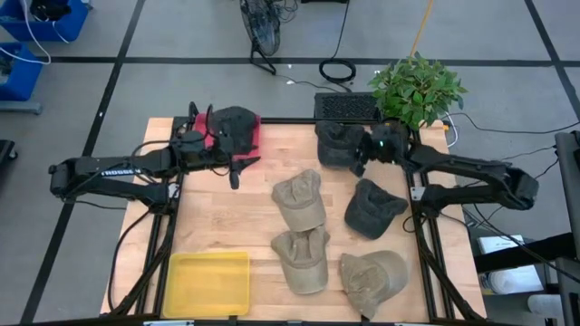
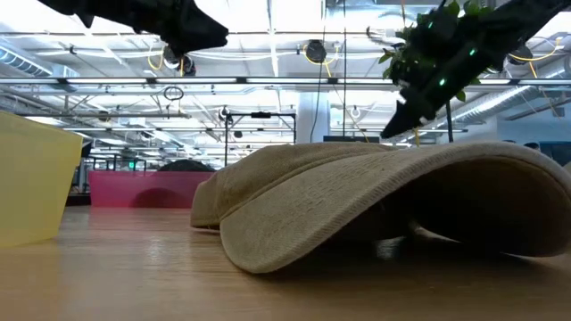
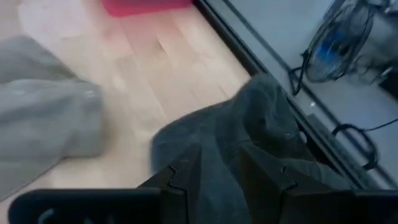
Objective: Pick & Place hat
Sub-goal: Put the top black cap into the red bin
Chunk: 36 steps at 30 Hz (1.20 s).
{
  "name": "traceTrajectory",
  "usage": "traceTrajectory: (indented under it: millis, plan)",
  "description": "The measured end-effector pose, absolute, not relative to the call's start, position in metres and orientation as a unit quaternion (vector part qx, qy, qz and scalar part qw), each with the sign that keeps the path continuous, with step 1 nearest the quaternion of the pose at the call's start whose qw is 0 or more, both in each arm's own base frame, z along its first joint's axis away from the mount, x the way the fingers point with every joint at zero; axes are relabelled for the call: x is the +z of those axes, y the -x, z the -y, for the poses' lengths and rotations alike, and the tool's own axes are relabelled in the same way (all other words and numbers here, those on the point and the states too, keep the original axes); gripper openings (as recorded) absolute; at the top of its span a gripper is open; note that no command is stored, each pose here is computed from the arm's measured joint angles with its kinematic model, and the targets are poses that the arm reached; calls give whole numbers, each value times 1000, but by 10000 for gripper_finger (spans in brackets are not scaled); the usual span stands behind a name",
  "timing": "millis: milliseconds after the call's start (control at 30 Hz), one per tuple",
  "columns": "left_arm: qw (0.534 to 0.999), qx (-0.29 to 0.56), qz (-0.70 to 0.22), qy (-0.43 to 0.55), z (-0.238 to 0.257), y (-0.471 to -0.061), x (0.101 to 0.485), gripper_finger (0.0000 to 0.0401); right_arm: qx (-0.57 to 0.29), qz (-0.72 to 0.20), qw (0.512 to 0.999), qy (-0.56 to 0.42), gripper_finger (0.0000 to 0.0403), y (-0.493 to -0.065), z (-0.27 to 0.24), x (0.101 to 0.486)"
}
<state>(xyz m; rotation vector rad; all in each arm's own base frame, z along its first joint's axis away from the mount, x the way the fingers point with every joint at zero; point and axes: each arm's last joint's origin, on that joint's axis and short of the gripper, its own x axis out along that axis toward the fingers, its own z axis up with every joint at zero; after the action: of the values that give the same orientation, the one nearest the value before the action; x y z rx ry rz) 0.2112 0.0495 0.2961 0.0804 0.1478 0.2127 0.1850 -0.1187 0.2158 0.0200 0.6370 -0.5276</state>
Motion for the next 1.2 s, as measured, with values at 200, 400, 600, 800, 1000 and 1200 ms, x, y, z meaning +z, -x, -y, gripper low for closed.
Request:
traceTrajectory:
  millis: [200,400,600,800,1000,1200]
  plan:
    - [991,93,-83,-55,-49,-217,289,159,-258,-318,911,-34,96,-185,157,194]
    - [991,93,-79,-63,-49,-218,290,159,-250,-363,896,-43,96,-202,181,176]
    - [990,93,-80,-63,-49,-218,290,159,-246,-387,888,-40,97,-209,194,163]
    - [990,92,-89,-63,-49,-217,288,159,-266,-416,868,-45,127,-207,200,148]
    - [989,92,-99,-61,-49,-217,287,159,-245,-413,875,-58,140,-208,199,146]
    - [988,91,-110,-60,-49,-217,284,159,-249,-388,886,-45,139,-205,197,162]
